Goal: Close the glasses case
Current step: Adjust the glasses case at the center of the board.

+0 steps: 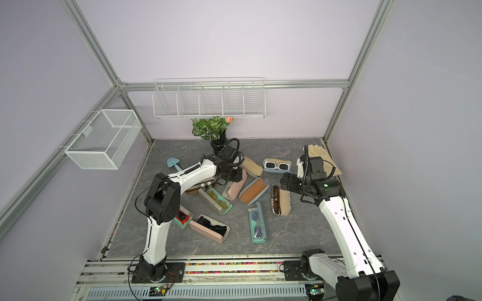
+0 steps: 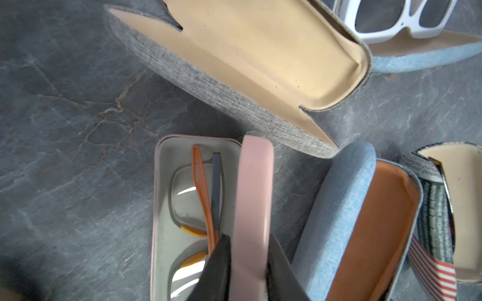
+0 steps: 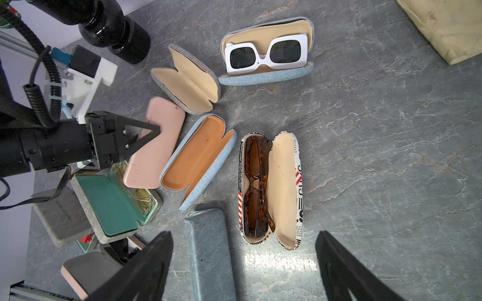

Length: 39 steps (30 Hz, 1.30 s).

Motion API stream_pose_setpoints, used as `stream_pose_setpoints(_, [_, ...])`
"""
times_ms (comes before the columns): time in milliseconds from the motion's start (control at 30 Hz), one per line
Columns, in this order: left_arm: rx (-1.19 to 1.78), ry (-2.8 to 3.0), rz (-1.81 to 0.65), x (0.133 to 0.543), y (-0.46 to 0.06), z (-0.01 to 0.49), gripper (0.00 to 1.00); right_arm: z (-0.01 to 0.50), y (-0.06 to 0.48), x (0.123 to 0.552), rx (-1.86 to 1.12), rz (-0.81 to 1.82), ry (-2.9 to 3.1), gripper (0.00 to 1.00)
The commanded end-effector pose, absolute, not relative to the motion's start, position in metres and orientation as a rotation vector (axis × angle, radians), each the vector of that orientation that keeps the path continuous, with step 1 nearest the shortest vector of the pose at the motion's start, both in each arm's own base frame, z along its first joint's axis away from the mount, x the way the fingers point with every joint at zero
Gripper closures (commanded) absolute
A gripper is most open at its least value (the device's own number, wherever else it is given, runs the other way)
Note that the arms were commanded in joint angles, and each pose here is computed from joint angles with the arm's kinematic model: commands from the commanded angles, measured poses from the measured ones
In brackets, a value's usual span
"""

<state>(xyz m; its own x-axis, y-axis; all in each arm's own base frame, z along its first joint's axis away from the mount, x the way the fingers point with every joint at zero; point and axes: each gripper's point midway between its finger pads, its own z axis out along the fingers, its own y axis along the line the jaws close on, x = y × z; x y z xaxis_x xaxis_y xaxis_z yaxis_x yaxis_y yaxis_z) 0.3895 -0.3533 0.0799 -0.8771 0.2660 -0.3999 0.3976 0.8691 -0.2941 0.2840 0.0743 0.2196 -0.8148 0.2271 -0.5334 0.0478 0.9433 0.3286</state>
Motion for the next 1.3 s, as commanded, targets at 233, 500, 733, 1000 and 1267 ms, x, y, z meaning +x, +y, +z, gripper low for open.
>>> stream_pose_setpoints(233, [0.216, 2.683, -0.514, 0.411, -0.344, 0.074, 0.74, 0.219, 0.082, 0.278, 0.146, 0.444, 2.52, 0.11])
stream_pose_setpoints(500, [0.164, 2.668, -0.538, 0.413, -0.343, 0.077, 0.53, 0.218, 0.089, 0.277, 0.108, 0.466, 2.532, 0.11])
stream_pose_setpoints(733, [0.13, 2.622, -0.528, 0.417, -0.33, 0.097, 0.41, 0.222, 0.101, 0.278, 0.057, 0.49, 2.531, 0.11])
stream_pose_setpoints(1000, [0.085, 2.58, -0.508, 0.418, -0.301, 0.122, 0.41, 0.224, 0.119, 0.286, 0.01, 0.537, 2.53, 0.11])
stream_pose_setpoints(1267, [0.057, 2.608, -0.513, 0.413, -0.277, 0.111, 0.69, 0.219, 0.148, 0.304, -0.066, 0.568, 2.554, 0.48])
